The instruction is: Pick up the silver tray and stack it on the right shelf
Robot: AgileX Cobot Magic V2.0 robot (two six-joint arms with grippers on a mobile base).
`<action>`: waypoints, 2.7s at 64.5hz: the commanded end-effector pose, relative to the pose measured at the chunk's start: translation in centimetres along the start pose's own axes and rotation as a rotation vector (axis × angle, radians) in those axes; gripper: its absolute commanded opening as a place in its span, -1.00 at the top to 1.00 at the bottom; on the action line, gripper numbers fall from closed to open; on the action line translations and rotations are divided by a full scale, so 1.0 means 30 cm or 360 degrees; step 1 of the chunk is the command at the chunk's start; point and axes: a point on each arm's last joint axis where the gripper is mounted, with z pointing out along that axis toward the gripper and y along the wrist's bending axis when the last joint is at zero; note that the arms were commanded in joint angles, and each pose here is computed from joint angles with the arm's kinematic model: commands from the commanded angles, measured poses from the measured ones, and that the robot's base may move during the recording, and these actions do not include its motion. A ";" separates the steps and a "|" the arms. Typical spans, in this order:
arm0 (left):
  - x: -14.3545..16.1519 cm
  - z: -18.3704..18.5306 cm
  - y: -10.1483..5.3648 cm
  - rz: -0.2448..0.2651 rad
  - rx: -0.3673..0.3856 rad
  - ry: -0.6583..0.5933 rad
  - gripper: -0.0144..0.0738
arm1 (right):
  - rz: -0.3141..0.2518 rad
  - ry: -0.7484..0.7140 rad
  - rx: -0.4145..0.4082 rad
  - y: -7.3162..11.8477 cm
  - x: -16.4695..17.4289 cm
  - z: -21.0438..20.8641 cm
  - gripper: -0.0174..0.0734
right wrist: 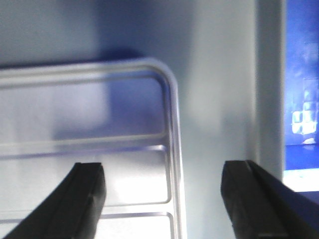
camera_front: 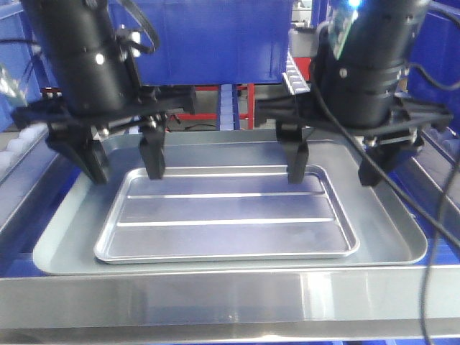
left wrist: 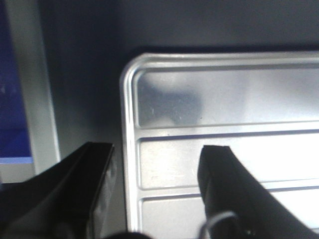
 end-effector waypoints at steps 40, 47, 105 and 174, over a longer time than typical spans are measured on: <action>-0.046 -0.223 0.000 0.0146 -0.0049 -0.0287 0.90 | -0.0188 -0.0416 -0.0319 0.039 -0.096 -0.244 0.50; -0.002 -0.262 0.002 0.0127 0.0098 -0.0400 0.90 | -0.0332 -0.0507 -0.0394 0.020 -0.057 -0.281 0.50; 0.598 -0.474 0.292 0.0374 0.0817 -0.1700 0.90 | -0.0678 -0.1720 -0.1158 -0.392 0.462 -0.621 0.50; 0.634 -0.510 0.314 0.0364 0.0855 -0.1811 0.90 | -0.0457 -0.1876 -0.0653 -0.511 0.474 -0.516 0.50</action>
